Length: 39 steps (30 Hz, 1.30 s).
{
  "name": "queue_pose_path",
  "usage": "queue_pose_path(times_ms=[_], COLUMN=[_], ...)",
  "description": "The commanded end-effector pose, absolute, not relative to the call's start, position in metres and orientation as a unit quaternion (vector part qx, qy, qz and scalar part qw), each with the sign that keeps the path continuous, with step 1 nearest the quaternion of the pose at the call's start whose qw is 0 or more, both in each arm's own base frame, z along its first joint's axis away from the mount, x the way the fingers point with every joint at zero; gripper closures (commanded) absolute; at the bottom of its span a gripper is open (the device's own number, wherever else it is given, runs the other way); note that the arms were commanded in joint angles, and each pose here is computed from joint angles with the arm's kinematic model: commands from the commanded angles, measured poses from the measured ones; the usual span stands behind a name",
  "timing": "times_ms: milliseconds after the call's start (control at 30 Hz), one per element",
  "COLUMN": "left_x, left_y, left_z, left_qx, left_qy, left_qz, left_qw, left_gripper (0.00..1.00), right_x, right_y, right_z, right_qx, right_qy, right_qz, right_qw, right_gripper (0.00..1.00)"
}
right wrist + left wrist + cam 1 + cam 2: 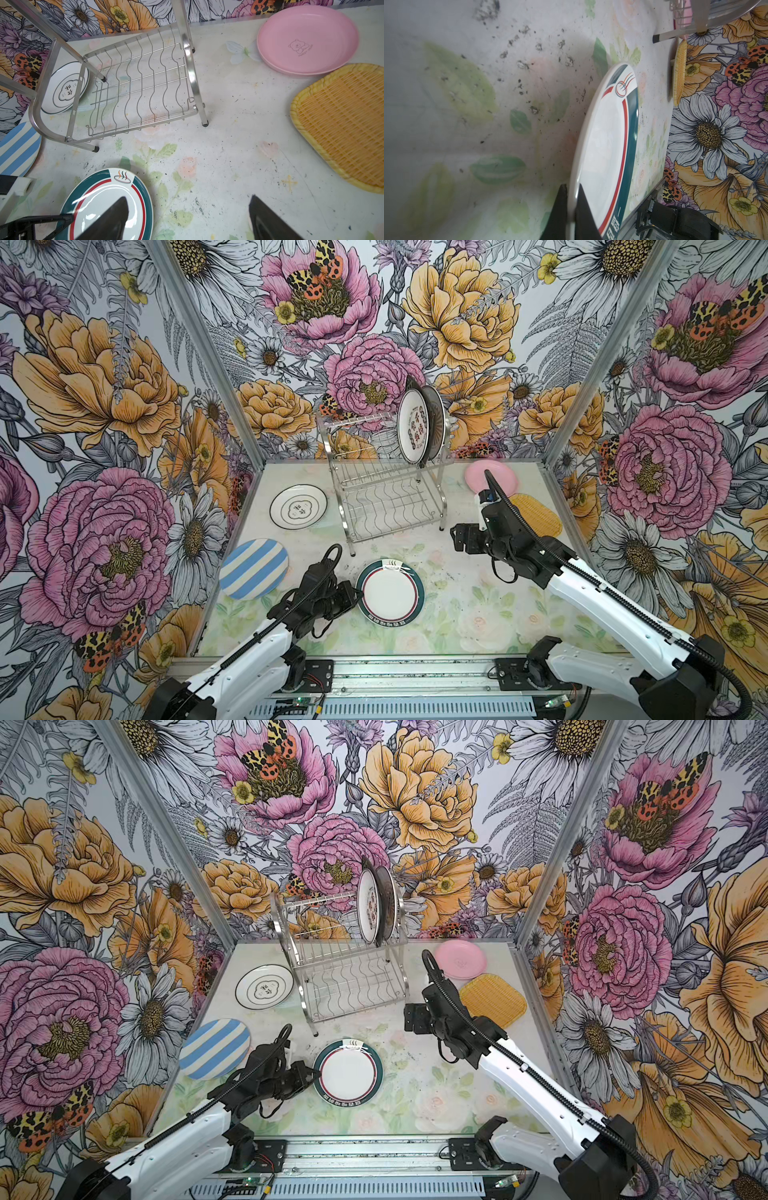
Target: Load the plates into the dish rack
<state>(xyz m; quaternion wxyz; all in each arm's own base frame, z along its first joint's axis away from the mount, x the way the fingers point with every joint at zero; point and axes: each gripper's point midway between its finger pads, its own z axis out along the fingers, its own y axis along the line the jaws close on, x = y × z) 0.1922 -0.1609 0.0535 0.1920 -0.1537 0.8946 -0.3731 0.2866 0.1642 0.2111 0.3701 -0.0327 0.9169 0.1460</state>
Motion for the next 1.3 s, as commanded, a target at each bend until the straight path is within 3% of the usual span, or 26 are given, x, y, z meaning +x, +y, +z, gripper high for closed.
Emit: queue_pose_path(times_ms=[0,333,667,900,1067,1267], left_x=[0.198,0.208,0.218,0.225,0.227,0.226], left_y=[-0.173,-0.189,-0.202,-0.211,-0.215,-0.216], left_z=[0.079,0.131,0.171,0.184,0.188,0.191], left_qx=[-0.134,-0.095,-0.053,-0.034,-0.025,-0.019], left_qy=[0.875,0.840,0.812,0.796,0.792,0.788], left_qz=[-0.414,-0.472,-0.510,-0.534,-0.542,-0.547], left_qw=[0.211,0.250,0.279,0.282,0.282,0.284], left_gripper=[1.00,1.00,1.00,1.00,1.00,1.00], right_x=[0.281,0.252,0.241,0.241,0.240,0.236], right_y=[0.178,0.232,0.254,0.263,0.269,0.274], right_z=[0.201,0.166,0.168,0.175,0.180,0.183], right_qx=[-0.041,-0.110,-0.135,-0.140,-0.142,-0.148], right_qy=[0.922,0.916,0.894,0.880,0.870,0.859], right_qz=[0.186,0.330,0.394,0.423,0.446,0.467], right_qw=[0.338,0.198,0.165,0.161,0.156,0.146], right_gripper=[0.07,0.05,0.09,0.25,0.44,0.55])
